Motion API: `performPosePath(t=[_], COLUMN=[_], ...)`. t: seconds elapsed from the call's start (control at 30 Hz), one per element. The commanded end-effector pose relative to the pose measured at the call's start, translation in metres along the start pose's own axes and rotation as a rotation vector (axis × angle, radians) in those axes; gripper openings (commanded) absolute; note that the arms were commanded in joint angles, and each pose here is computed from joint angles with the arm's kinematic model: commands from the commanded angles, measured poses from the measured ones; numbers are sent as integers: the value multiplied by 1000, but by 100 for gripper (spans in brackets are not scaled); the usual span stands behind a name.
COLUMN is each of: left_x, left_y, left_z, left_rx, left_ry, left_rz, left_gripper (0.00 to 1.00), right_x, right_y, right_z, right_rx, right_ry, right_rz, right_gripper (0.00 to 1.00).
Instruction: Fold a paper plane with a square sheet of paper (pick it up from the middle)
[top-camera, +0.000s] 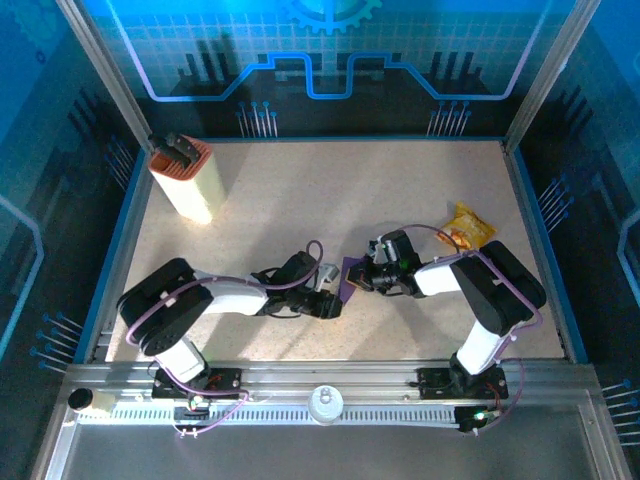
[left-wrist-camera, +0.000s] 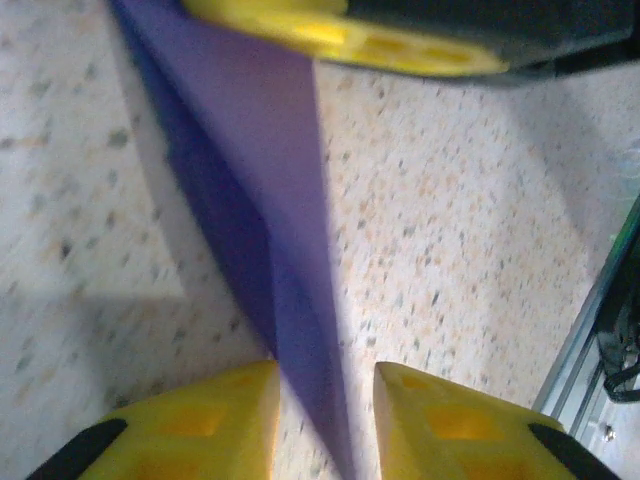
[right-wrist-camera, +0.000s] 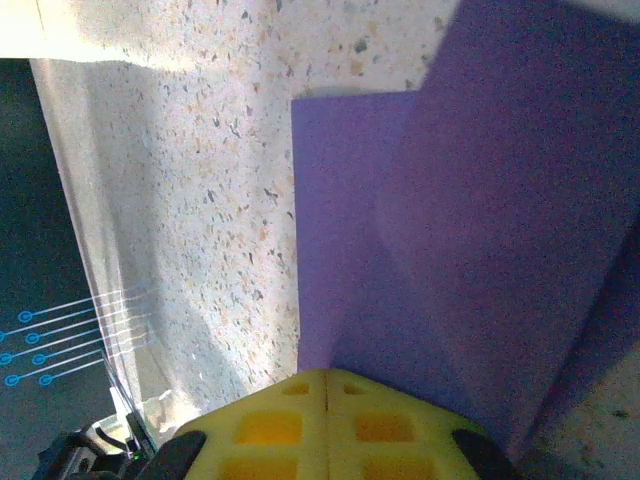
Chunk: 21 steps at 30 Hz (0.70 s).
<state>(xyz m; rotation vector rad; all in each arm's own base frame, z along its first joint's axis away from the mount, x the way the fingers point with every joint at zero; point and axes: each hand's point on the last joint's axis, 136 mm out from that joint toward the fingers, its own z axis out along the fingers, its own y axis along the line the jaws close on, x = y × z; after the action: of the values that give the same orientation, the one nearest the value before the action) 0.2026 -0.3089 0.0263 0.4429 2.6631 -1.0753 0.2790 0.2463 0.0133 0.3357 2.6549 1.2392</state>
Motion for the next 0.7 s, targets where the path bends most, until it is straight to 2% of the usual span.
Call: performPosePath(t=[0.0,0.13,0.27,0.43,0.67], left_x=[8,-12,-31,-42,-45], left_y=[4,-8,-8,-16,-20], left_z=[-18,-34,-41,-29,-16], left_rx=[-42,9,90,205,250], left_ry=[20,-44,-67,0,57], left_rz=[-63,-140,-255,-319,-335], left_gripper=[41,49,50,45,39], right_x=[13,15,17,16,18], right_y=[-41,-43,-43,-43,-45], right_z=[1,0,0,2,1], right_rx=[173,178,181,175,180], right_ry=[19,21,23,25,25], right_rz=[35,36,37,37,42], right_gripper=[8,8,8,8,8])
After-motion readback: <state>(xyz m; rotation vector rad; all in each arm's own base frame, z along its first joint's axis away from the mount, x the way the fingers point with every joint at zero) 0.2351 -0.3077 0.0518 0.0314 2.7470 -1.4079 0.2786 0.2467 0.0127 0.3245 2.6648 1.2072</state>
